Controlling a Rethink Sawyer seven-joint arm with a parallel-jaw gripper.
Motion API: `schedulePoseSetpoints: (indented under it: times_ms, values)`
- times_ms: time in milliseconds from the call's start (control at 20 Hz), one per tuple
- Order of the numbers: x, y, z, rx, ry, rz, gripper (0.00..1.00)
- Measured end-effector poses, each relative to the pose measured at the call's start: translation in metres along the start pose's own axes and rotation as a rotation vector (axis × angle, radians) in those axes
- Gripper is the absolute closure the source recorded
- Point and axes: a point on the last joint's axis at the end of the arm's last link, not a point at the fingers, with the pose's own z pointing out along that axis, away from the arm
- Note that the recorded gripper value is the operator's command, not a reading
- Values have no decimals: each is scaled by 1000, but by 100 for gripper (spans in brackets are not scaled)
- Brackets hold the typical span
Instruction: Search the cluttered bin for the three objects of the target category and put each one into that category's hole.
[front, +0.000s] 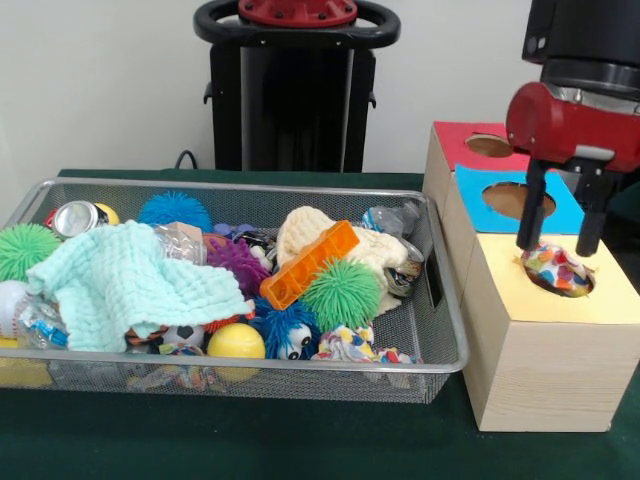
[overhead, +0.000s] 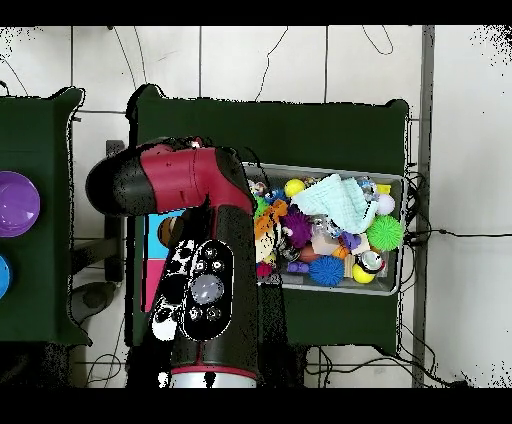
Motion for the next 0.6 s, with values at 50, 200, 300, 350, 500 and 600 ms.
schedulePoseSetpoints:
  times_ms: [50, 200, 300, 350, 500, 600]
  values:
    - [0, -1, -1, 2, 8, 1, 0]
    - [1, -7, -4, 5, 42, 9, 0]
    - [3, -13, -4, -3, 79, 28, 0]
    - [3, -15, -4, -9, 93, 39, 0]
    - [4, -30, 0, -47, 145, 100, 0]
    - [3, -37, 5, -65, 154, 128, 0]
